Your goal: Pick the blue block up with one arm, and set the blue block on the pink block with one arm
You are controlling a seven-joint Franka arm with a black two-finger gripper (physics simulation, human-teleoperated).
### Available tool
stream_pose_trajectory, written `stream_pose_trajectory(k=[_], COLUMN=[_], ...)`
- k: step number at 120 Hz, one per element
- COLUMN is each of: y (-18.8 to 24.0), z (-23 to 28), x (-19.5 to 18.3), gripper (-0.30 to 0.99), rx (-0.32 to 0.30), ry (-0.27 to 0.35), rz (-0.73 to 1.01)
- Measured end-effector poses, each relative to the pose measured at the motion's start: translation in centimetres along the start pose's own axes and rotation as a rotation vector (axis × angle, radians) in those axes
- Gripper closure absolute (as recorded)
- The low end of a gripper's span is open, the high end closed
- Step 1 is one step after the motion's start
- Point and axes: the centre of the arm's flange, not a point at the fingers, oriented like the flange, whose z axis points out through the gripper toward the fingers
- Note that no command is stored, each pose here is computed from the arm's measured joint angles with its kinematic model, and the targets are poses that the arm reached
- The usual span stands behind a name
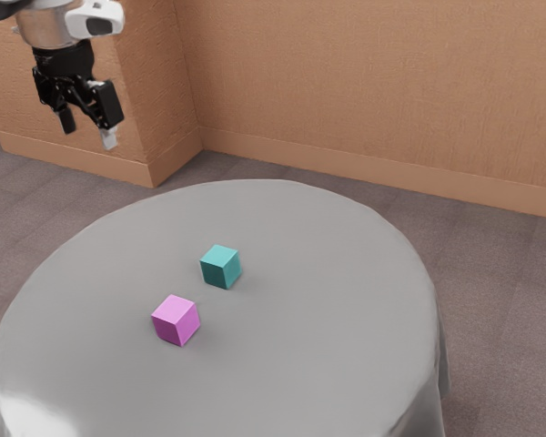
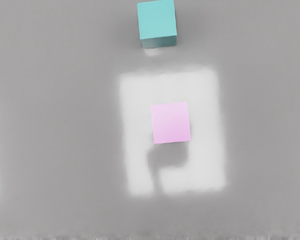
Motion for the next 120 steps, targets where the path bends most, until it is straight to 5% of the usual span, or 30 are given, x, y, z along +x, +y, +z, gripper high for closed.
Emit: stream_pose_trajectory(k=[32,61,120], y=[-1.4,-1.3,0.6], z=[2.4,12.5,23.5], x=[1.4,10.8,20.0], gripper=[0.00,0.00,0.00], rx=[0.033,0.062,-0.004], ry=[-0.071,-0.155,-0.053], rz=[0.053,0.077,0.084])
